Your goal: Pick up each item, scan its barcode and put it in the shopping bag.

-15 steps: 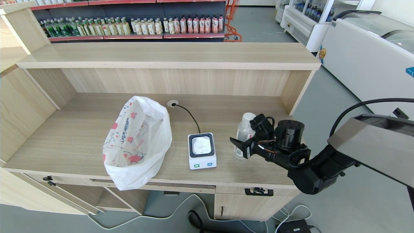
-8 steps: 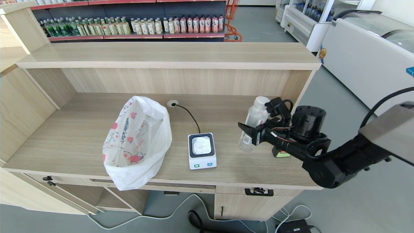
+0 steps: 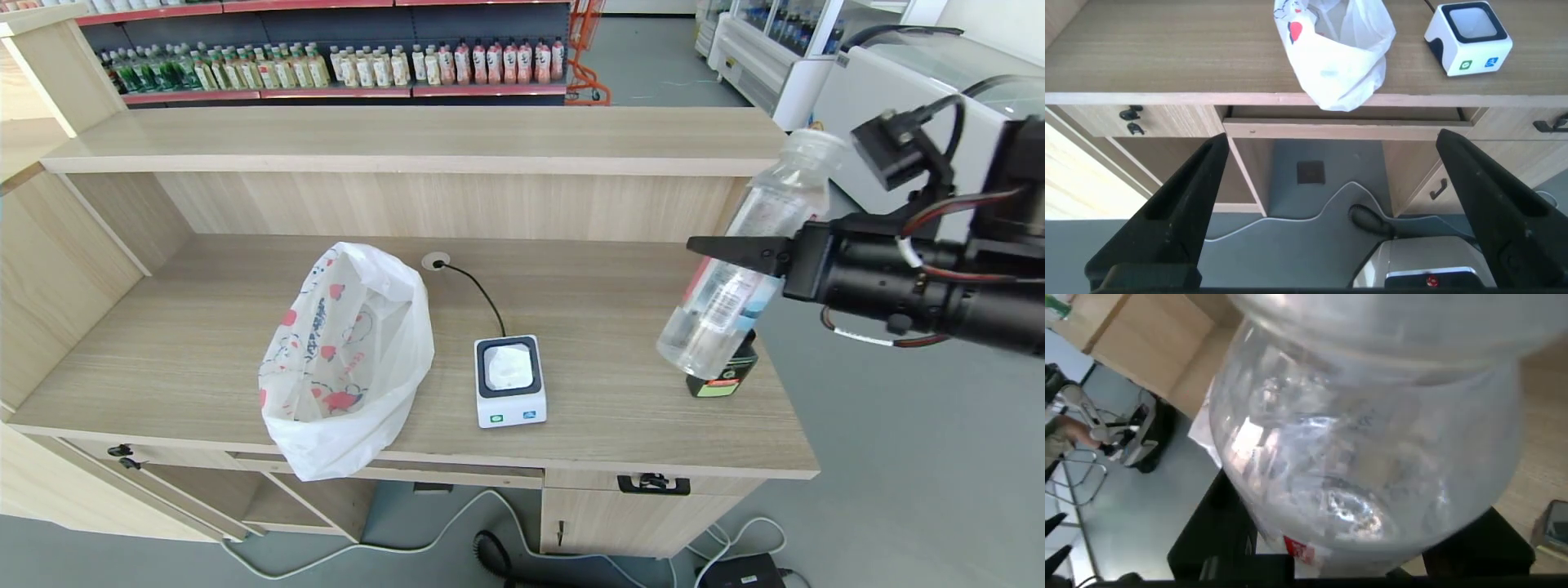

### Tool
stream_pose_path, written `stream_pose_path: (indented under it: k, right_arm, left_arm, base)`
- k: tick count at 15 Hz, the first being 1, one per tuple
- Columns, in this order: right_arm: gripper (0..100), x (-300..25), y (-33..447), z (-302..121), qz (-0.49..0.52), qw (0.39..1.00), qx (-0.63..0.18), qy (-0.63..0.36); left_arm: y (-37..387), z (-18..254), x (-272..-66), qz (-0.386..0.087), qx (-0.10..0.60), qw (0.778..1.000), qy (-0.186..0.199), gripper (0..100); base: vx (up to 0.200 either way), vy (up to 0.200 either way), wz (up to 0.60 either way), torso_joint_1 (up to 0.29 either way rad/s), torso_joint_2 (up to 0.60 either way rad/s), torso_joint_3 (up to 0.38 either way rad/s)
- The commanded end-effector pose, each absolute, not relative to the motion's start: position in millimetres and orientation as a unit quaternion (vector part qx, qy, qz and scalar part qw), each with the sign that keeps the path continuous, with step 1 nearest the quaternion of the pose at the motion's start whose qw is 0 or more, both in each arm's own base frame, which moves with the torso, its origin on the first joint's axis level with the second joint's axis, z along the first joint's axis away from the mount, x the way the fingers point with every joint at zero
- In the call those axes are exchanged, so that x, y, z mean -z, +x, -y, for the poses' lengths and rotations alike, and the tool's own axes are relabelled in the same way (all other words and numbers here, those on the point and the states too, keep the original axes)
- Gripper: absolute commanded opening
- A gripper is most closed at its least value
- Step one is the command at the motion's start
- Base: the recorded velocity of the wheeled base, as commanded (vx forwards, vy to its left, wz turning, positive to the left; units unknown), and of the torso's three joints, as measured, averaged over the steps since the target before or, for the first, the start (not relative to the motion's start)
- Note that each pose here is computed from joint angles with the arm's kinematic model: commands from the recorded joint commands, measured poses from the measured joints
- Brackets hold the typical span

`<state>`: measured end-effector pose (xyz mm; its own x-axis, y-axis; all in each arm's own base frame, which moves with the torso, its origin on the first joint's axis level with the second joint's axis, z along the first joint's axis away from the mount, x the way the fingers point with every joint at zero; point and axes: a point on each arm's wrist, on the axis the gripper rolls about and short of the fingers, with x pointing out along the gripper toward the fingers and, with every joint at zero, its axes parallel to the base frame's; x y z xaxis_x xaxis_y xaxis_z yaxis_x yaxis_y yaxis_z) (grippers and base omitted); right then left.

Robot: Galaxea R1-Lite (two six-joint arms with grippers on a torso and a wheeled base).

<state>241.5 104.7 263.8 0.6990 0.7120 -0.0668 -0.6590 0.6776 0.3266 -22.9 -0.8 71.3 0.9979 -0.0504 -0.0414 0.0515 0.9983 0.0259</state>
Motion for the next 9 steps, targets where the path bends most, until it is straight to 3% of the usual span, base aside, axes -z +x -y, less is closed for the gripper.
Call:
stream_pose_path:
  k: [1, 9]
  right_arm:
    - [0, -301, 163, -93, -0.054, 0.879, -0.446, 0.159]
    - [0, -308, 98, -77, -0.086, 0.828, -0.533, 0.152]
  left_arm:
    - [-23, 1, -71, -0.02, 0.026, 0.999, 0.013, 100]
    - [-23, 1, -71, -0.02, 0.026, 0.999, 0.013, 100]
  base:
    - [0.0, 0.0, 0.0, 0.0, 0.0, 0.0]
    - [0.0, 0.0, 0.0, 0.0, 0.0, 0.0]
